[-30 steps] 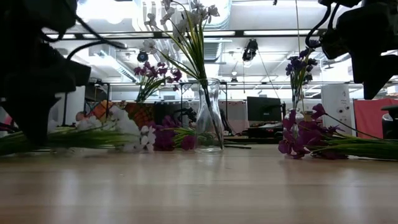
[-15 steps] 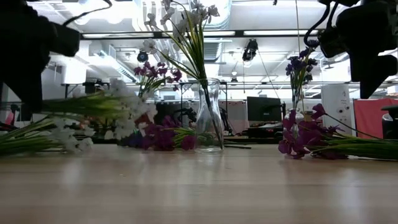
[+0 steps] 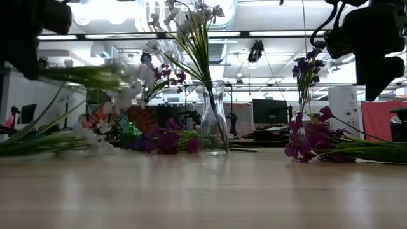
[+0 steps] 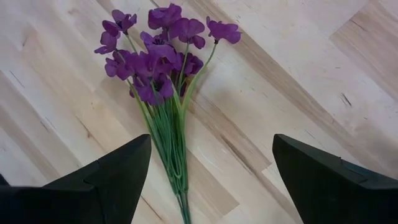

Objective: Sort flowers into vase by color
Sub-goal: Put the top white flowers into the bottom transparent flower vase

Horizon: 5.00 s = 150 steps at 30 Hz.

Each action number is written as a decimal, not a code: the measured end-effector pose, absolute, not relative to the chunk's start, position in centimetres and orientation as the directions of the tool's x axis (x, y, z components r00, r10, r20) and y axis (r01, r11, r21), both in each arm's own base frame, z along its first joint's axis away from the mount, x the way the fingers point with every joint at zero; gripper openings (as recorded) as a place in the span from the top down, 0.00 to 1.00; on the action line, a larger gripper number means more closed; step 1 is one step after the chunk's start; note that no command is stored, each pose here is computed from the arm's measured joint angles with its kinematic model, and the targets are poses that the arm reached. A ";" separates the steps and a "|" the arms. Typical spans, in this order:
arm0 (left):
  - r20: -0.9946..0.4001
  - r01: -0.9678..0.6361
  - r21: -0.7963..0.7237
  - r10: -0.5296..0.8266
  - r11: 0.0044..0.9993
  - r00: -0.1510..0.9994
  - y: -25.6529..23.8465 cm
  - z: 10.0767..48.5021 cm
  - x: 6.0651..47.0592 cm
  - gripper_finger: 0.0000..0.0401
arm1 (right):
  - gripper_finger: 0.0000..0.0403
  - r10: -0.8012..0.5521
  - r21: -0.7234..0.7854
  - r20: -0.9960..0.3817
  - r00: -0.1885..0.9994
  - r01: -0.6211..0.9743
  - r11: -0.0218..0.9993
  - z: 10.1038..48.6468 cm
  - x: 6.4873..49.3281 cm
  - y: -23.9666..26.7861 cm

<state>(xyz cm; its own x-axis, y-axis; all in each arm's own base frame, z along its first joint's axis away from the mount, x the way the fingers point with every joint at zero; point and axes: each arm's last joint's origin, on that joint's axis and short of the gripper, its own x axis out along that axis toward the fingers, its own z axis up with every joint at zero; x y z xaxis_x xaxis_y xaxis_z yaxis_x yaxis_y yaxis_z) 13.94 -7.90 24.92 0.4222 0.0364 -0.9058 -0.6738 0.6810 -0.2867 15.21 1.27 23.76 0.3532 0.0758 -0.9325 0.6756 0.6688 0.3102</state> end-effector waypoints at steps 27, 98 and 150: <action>-0.972 -0.740 -0.234 -0.142 0.631 0.186 -9.0 36.9 14.1 0.97 | 0.19 0.077 0.322 -0.924 0.374 0.656 0.683 23.8 15.4 1.3; 0.228 0.158 0.199 -0.202 0.967 0.952 -10.7 25.4 25.2 0.98 | 0.19 0.044 -0.106 -0.076 0.996 -0.052 0.993 27.9 26.6 7.6; 0.131 0.022 0.111 -0.036 0.994 0.991 -11.6 23.5 28.5 0.69 | 0.83 0.132 -0.152 -0.054 0.990 -0.139 0.979 29.5 34.7 11.4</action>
